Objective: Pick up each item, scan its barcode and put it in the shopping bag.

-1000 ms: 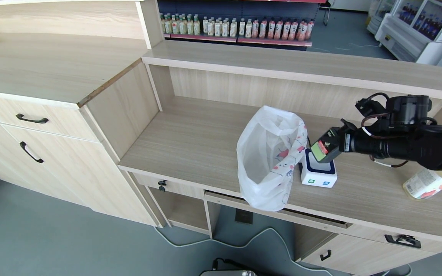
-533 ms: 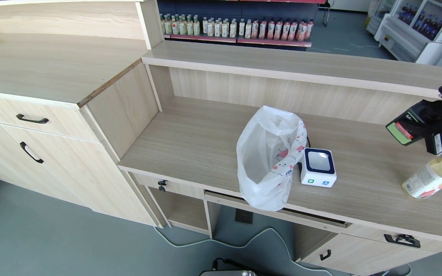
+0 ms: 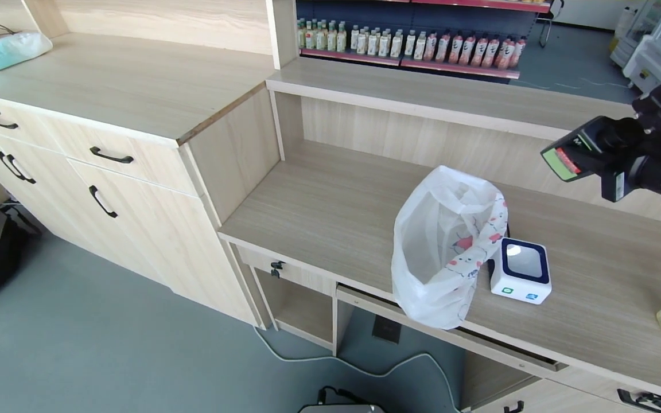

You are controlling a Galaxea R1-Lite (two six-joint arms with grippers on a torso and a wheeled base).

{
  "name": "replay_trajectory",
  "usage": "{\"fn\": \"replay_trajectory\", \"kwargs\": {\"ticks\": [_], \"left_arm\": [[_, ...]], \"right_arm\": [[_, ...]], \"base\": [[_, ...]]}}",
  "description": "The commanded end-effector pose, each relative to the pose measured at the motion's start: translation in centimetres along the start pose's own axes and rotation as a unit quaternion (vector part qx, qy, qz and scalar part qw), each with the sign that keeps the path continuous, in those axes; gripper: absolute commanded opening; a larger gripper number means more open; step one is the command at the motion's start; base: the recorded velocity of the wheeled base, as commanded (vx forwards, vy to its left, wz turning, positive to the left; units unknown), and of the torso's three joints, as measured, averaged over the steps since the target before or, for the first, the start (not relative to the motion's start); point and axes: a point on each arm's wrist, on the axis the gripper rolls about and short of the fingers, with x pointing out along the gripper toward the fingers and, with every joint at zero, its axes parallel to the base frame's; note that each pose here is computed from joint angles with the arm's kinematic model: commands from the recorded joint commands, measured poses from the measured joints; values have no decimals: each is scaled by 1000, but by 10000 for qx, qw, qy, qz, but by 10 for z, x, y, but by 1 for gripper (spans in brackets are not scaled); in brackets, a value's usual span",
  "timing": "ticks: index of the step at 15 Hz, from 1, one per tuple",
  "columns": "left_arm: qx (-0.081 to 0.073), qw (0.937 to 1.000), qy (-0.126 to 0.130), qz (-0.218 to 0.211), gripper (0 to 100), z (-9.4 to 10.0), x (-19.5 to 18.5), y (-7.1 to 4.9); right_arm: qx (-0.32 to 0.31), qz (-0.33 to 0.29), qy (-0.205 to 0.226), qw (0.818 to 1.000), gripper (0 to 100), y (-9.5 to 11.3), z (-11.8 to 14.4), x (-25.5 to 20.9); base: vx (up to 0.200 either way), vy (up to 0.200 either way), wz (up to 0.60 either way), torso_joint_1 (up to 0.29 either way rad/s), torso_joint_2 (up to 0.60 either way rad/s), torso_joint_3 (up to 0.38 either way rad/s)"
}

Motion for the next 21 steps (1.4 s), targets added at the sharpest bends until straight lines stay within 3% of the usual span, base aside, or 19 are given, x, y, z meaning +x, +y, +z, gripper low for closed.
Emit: {"fn": "replay_trajectory", "kwargs": {"ticks": [1, 4, 6, 10, 16, 21], "left_arm": [[1, 10000, -3, -2, 100, 0, 0, 0], [1, 10000, -3, -2, 100, 0, 0, 0], [1, 10000, -11, -2, 100, 0, 0, 0], [1, 10000, -3, -2, 100, 0, 0, 0], [1, 10000, -3, -2, 100, 0, 0, 0], [1, 10000, -11, -2, 100, 0, 0, 0]], "right_arm": [[495, 661, 154, 9965, 0, 34, -26, 64], [1668, 1087, 515, 9786, 0, 67, -53, 105], [1963, 1157, 775, 9706, 0, 79, -73, 122], [2044, 1265, 1100, 9644, 0, 94, -102, 136], [2029, 1307, 1113, 9640, 0, 104, -117, 158], [2033, 1224, 1385, 9615, 0, 116, -130, 162]], "base": [[0, 0, 0, 0, 0, 0], [0, 0, 0, 0, 0, 0], [0, 0, 0, 0, 0, 0], [0, 0, 0, 0, 0, 0], [0, 0, 0, 0, 0, 0], [0, 0, 0, 0, 0, 0]]}}
